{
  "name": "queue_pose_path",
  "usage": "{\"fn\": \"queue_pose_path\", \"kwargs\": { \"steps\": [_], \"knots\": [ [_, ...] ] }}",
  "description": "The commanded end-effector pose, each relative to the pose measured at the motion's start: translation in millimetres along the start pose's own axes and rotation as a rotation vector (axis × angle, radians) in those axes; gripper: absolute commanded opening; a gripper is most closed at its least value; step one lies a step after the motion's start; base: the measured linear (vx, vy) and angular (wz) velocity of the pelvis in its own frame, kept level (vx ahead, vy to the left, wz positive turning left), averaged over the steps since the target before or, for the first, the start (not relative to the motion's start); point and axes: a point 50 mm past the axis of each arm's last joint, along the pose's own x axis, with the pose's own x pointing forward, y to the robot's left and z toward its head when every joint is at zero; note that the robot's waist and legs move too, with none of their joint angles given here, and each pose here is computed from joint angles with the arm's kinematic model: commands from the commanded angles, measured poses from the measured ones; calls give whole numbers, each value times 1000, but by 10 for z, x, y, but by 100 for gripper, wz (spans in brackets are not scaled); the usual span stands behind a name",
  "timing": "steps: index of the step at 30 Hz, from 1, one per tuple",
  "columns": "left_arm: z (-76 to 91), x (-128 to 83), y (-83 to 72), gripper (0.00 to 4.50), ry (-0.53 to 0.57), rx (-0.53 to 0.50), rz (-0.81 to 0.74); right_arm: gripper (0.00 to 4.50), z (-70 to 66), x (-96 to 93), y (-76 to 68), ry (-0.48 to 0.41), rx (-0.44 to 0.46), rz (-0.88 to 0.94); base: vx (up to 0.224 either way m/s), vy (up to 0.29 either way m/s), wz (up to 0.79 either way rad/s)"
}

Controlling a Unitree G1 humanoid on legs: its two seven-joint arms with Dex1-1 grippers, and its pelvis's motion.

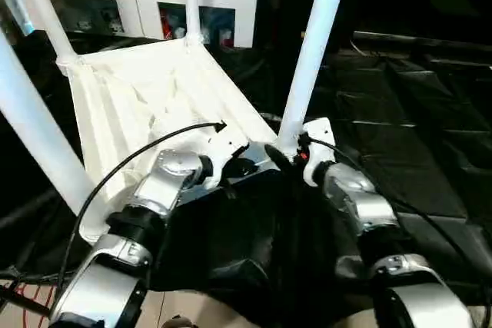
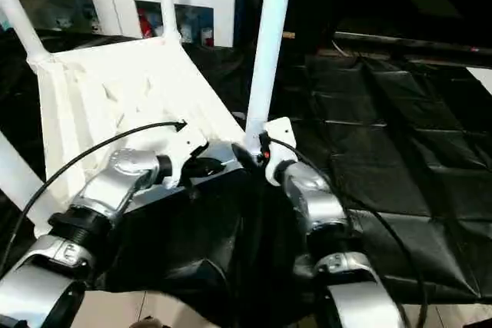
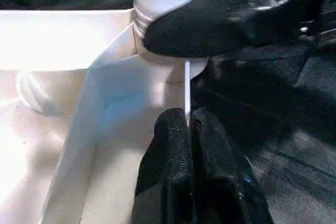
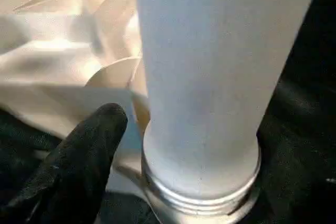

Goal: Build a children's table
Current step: Rotate leg to tighten

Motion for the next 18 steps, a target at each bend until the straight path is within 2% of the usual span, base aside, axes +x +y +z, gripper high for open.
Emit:
{"fn": "queue_pose_path", "kwargs": {
  "steps": [1,6,9,11,13,15,17,18],
  "knots": [
    [244,45,-134,0,-142,83,-110,386,36,58,305,3,-73,308,0,0,0],
    [153,-94,-160,0,-116,121,-226,386,50,-197,136,59,-129,466,0,0,0],
    [133,-131,-167,0,-110,127,-257,386,50,-257,99,77,-135,501,0,0,0],
    [71,-243,-183,0,-88,143,-331,386,44,-387,30,123,-150,581,0,0,0],
    [44,-285,-187,0,-77,146,-357,356,40,-429,8,144,-154,610,0,0,0],
    [29,-306,-193,0,-71,146,-373,353,39,-443,3,151,-155,620,0,0,0],
    [15,-332,-198,0,-64,147,-391,315,39,-457,0,157,-160,627,0,0,0],
    [15,-332,-198,0,-64,147,-391,315,39,-457,0,157,-160,627,0,0,0]
  ]
}}
